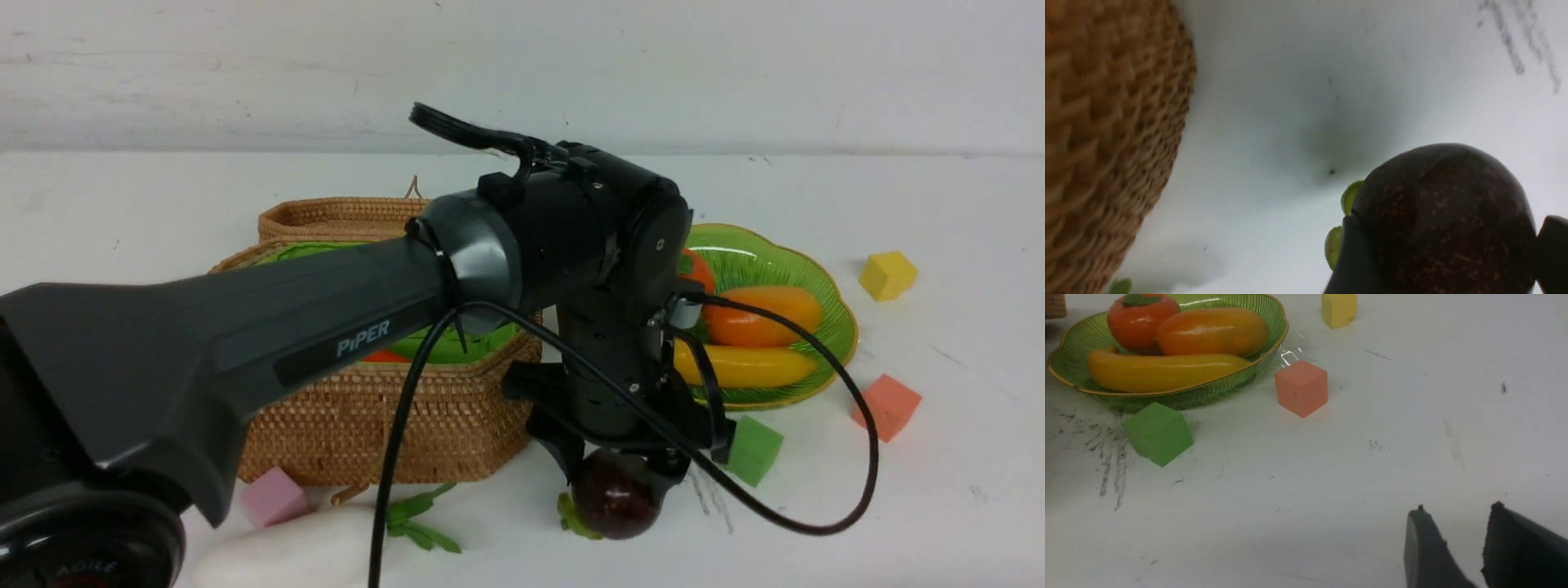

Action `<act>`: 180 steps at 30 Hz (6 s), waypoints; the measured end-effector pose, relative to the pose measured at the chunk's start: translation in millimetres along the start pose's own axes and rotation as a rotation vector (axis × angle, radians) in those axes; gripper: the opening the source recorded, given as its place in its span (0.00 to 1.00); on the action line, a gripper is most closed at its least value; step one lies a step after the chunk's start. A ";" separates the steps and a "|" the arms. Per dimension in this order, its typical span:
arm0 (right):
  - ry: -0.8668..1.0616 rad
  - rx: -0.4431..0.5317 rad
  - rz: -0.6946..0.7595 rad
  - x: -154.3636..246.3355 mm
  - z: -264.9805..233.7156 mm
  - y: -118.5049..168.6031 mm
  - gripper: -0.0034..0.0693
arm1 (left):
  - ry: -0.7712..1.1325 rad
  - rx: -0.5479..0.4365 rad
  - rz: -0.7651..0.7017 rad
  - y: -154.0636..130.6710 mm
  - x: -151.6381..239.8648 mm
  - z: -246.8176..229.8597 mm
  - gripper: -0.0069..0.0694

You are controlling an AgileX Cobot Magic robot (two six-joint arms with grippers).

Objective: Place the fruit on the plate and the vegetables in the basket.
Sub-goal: Grab a mangosteen with your left arm and put it on the plate on the right, then take a daikon with your left arm and place it on the basket on the left.

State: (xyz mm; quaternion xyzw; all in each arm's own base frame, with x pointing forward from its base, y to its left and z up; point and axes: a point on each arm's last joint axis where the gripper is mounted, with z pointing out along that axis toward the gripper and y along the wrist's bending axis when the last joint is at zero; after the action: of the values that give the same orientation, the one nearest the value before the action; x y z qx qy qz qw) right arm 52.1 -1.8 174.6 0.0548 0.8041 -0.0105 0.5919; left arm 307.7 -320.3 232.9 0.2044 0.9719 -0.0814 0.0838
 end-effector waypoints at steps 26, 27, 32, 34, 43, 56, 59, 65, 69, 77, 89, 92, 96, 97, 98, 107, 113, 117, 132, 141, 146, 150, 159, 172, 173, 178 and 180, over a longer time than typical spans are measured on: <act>0.000 0.000 0.000 0.0 0.0 0.0 0.37 | -0.590 -0.028 0.052 -19.4 -102.4 -0.1 0.76; 0.000 0.000 0.000 0.0 0.0 0.0 0.37 | -0.597 -0.025 0.030 -19.1 -103.6 3.6 0.76; 0.000 0.000 0.000 0.0 0.0 0.0 0.37 | -0.614 -0.056 -0.074 -14.0 -107.3 22.2 0.76; 0.000 0.000 0.000 0.0 0.0 0.0 0.37 | -0.612 -0.066 -0.083 -12.8 -107.4 25.4 0.76; -0.001 0.000 0.000 -0.1 0.0 0.0 0.37 | -0.580 -0.020 -0.109 -16.7 -105.1 27.7 0.79; -0.001 0.000 0.000 -0.1 0.0 0.0 0.37 | -0.560 -0.049 -0.018 -15.6 -91.4 -39.9 0.92; -0.001 0.000 0.000 -0.1 0.0 0.0 0.37 | -0.540 -0.100 0.014 -9.4 -81.7 -70.0 0.89; -0.001 0.000 0.000 -0.1 0.0 0.0 0.37 | -0.531 -0.132 0.071 5.3 -39.2 -164.6 0.75; -0.001 0.000 0.001 -0.1 0.0 0.0 0.37 | -0.556 -0.132 0.099 20.3 2.7 -212.9 0.69; -0.001 0.000 0.001 -0.1 0.0 0.0 0.37 | -0.394 -0.201 0.239 58.7 98.1 -210.8 0.62; -0.001 0.000 0.001 -0.1 0.0 0.0 0.37 | -0.159 -0.333 0.448 91.1 150.3 -85.5 0.58; -0.001 0.000 0.001 -0.1 0.0 0.0 0.37 | -0.193 -0.332 0.559 91.7 151.7 -72.9 0.58; -0.001 0.000 0.001 -0.1 0.0 0.0 0.37 | -0.201 -0.311 0.634 96.5 158.9 -55.0 0.58; -0.001 0.000 0.001 -0.1 0.0 0.0 0.37 | -0.208 -0.301 0.634 99.9 159.8 -50.8 0.58; -0.001 0.000 0.001 -0.1 0.0 0.0 0.37 | -0.215 -0.292 0.615 106.1 160.3 -46.7 0.58; -0.001 0.000 0.001 -0.1 0.0 0.0 0.37 | -0.167 -0.255 0.560 144.2 158.4 -37.2 0.65; -0.001 0.000 0.001 -0.1 0.0 0.0 0.37 | -0.159 -0.224 0.564 151.7 152.9 -25.8 0.92; -0.001 0.000 0.001 -0.1 0.0 0.0 0.37 | -0.130 -0.213 0.568 152.4 148.5 -9.4 0.96; -0.001 0.000 0.001 -0.1 0.0 0.0 0.37 | -0.081 -0.206 0.569 153.6 149.6 -0.9 0.72; -0.001 0.000 0.001 -0.1 0.0 0.0 0.37 | -0.155 -0.198 0.538 146.4 180.6 -85.9 0.72; -0.001 0.000 0.000 -0.1 0.0 0.0 0.37 | -0.209 -0.213 0.553 145.4 198.1 -117.2 0.72; -0.001 0.000 0.000 -0.1 0.0 0.0 0.37 | -0.333 -0.273 0.571 144.1 186.9 -148.6 0.72; -0.001 0.000 0.000 -0.1 0.0 0.0 0.37 | -0.572 -0.444 0.666 141.2 114.5 -172.0 0.72; -0.001 0.000 0.000 -0.1 0.0 0.0 0.37 | -0.396 -0.661 0.926 158.7 38.0 -54.2 0.72; -0.001 0.000 0.000 -0.1 0.0 0.0 0.37 | -0.395 -0.664 0.919 159.3 37.0 -51.6 0.72; -0.001 0.000 0.000 -0.1 0.0 0.0 0.37 | -0.423 -0.656 0.845 160.1 35.2 -49.1 0.79; -0.001 0.000 0.000 -0.1 0.0 0.0 0.37 | -0.428 -0.651 0.818 160.3 35.3 -49.1 0.89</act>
State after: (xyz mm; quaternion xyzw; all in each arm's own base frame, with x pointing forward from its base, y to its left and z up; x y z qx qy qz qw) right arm 52.1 -1.8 174.6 0.0549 0.8038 -0.0105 0.5922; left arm 335.3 -152.5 253.8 0.5072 0.7497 0.2218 0.3626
